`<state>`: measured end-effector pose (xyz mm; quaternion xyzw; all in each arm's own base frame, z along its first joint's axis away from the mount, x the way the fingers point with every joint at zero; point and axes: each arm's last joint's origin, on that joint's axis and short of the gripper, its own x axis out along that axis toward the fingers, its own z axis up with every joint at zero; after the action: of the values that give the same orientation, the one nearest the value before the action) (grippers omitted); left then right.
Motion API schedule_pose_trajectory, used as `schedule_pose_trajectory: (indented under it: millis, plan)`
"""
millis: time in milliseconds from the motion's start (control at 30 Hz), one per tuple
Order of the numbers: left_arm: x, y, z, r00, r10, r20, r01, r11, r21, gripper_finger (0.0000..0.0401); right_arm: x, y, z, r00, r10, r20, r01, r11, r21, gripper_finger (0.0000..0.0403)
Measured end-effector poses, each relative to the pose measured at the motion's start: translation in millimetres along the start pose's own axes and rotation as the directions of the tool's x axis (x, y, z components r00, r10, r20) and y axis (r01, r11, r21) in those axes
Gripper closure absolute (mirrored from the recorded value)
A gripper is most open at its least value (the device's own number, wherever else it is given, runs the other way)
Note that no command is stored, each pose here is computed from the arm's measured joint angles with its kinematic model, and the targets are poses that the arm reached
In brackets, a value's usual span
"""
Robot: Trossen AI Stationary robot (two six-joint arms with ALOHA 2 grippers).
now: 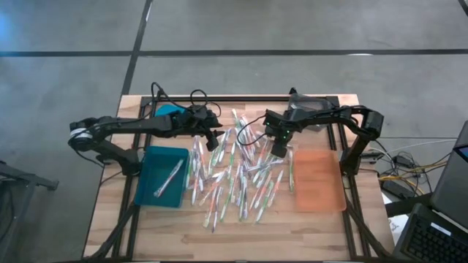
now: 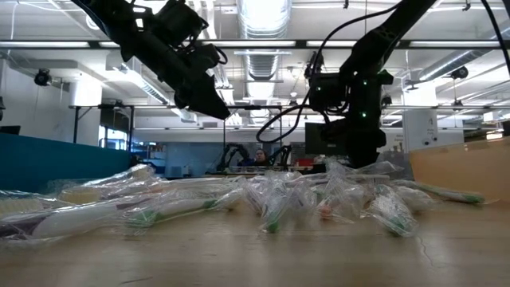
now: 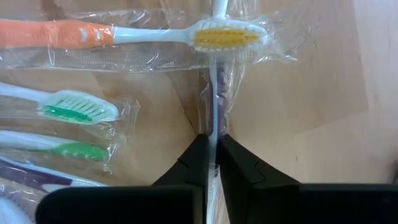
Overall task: Pick & Place Toothbrushes
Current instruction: Put the purple toothbrush into the orange bin
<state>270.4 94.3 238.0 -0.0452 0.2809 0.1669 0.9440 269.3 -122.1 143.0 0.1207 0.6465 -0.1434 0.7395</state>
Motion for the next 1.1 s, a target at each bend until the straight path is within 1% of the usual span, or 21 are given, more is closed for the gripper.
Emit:
schedule_pose_trajectory:
  millis: [167,333,467,600,667,800,967,1100]
  plan:
    - [0,0,0,1.000,0.000,0.000,0.000,1.000,0.000,0.0250,-10,0,1,0.999,-0.006,-0.034,0.007,1.000,0.020,0.0384]
    - [0,0,0,1.000,0.000,0.000,0.000,1.000,0.003,0.0250,-27,-3,5,0.995,-0.093,-0.034,0.095,0.994,0.045,0.0388]
    - [0,0,0,1.000,0.000,0.000,0.000,1.000,0.011,0.0250,-43,-4,7,0.993,-0.113,-0.016,0.114,0.992,0.052,0.0388]
    - [0,0,0,1.000,0.000,0.000,0.000,1.000,0.030,0.0250,-61,-5,6,0.987,-0.163,0.004,0.162,0.983,0.086,0.0389]
    - [0,0,0,1.000,0.000,0.000,0.000,0.999,0.032,0.0250,-69,-6,6,0.983,-0.181,0.028,0.177,0.978,0.111,0.0389]
    - [0,0,0,1.000,0.004,0.000,-0.004,0.999,0.033,0.0250,-88,-5,1,0.980,-0.188,0.070,0.173,0.969,0.177,0.0389]
    - [0,0,0,1.000,0.009,0.001,-0.009,0.999,0.053,0.0250,-110,-1,-13,0.977,-0.187,0.099,0.152,0.945,0.289,0.0389]
    - [0,0,0,1.000,0.008,0.001,-0.008,0.999,0.054,0.0250,-124,8,-28,0.978,-0.178,0.105,0.129,0.922,0.364,0.0389]
